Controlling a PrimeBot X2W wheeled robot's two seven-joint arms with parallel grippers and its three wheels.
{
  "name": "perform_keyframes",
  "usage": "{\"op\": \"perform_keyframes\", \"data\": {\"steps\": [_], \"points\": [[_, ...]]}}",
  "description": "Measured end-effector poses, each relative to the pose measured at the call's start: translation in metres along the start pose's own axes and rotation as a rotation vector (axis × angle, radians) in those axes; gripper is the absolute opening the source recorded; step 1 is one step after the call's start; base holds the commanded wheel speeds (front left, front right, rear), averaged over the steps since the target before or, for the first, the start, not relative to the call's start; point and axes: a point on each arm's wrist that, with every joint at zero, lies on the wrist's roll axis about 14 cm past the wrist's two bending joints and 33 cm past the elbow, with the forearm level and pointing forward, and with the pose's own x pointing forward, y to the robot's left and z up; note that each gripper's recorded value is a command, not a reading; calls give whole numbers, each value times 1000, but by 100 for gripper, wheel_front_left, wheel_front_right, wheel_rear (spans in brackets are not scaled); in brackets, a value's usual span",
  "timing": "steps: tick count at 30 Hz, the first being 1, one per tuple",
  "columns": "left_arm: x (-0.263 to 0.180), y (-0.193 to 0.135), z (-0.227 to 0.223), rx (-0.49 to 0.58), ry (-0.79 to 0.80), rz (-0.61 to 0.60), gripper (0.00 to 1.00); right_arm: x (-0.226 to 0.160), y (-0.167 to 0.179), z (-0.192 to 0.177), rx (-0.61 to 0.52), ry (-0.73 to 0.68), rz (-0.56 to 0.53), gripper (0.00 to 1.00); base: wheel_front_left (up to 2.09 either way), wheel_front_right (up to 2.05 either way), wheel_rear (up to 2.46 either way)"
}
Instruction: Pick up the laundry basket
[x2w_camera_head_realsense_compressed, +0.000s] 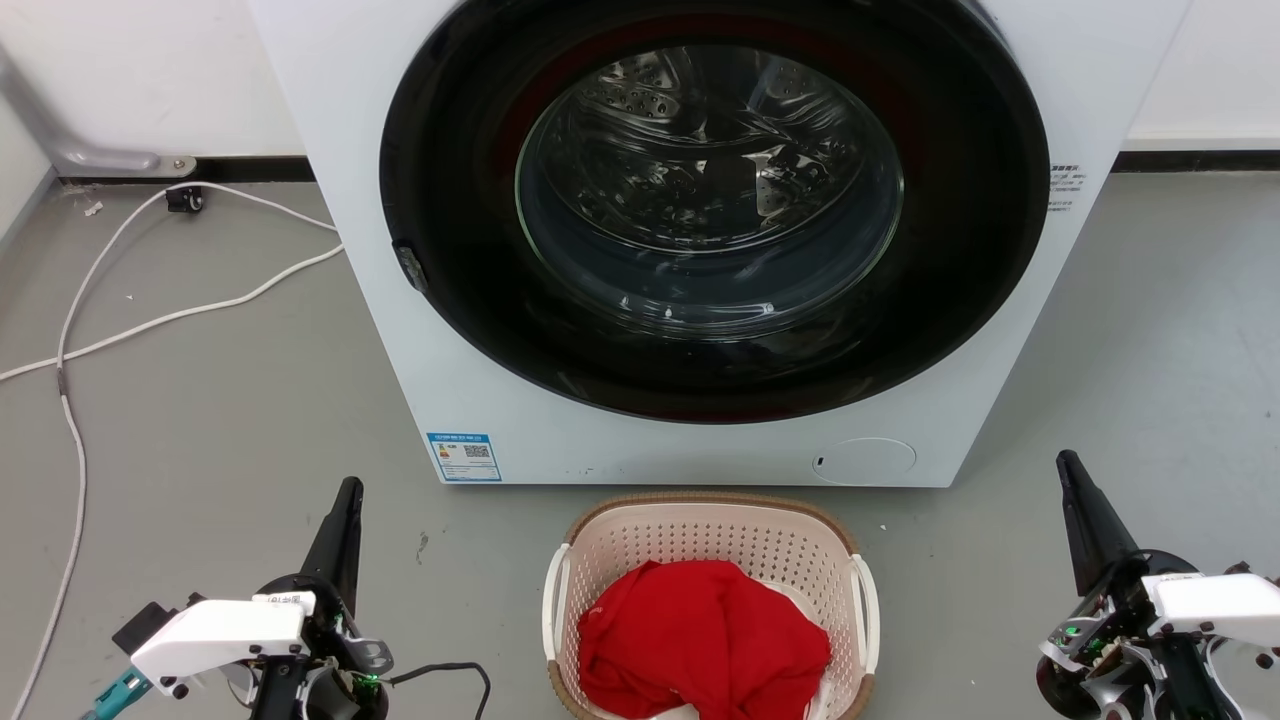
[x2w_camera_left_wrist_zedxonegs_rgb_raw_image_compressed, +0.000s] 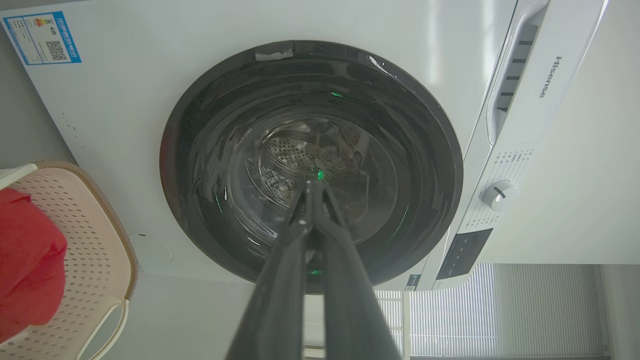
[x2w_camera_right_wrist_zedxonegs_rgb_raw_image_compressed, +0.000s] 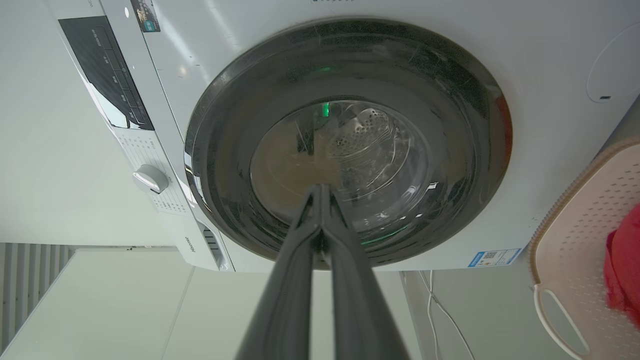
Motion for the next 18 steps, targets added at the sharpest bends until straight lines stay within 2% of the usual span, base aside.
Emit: {"op": "perform_keyframes", "data": {"steps": [18], "points": [[0, 0, 0, 3, 1, 0, 0, 0, 0, 0, 1, -1, 0, 0, 0, 0, 0]]}}
